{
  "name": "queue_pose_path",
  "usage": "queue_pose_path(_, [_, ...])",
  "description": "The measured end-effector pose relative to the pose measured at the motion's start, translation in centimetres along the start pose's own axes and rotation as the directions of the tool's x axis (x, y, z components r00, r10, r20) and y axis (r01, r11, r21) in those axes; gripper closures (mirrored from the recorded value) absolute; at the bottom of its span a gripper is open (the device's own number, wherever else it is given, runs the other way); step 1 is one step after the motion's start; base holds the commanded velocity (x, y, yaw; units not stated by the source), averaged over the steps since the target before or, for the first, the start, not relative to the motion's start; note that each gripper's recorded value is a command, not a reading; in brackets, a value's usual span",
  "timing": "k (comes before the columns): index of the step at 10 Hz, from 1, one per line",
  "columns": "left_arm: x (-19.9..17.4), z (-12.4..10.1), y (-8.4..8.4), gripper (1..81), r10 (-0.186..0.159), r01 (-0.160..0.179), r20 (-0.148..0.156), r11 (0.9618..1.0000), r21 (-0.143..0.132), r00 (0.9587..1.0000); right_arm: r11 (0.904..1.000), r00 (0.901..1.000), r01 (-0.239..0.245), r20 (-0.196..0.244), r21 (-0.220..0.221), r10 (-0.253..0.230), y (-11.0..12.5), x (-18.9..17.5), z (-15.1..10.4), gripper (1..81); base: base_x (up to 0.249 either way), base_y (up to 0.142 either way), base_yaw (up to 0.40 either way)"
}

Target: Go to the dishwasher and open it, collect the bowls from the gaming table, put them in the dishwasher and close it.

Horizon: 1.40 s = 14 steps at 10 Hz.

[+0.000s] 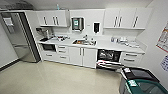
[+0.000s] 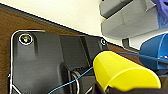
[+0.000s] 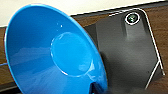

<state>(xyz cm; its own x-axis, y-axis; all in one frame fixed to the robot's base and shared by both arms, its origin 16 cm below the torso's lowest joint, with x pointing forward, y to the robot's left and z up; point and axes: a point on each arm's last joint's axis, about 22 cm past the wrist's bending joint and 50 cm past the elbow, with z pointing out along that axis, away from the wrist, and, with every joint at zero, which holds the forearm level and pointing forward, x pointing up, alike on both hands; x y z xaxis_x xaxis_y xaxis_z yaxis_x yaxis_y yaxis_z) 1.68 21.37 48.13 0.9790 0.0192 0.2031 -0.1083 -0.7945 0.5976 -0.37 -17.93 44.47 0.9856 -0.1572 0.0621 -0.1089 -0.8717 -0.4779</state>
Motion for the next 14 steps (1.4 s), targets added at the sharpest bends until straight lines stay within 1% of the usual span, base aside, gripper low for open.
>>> queue_pose_path(12, [-0.22,0.02,0.11,81.1,-0.002,0.002,0.001,1.0,-0.002,1.0,1.0,1.0,0.0,0.001,-0.003,0.0,0.2,-0.11,-0.09,81.1,0.119,0.0,0.0])
queue_pose_path(14, [-0.21,-0.33,-0.5,81.1,0.001,-0.001,0.003,0.9999,0.01,1.0,1.0,1.0,-0.002,0.0,0.001,0.002,0.01,-0.25,-0.04,81.1,0.132,0.0,0.0])
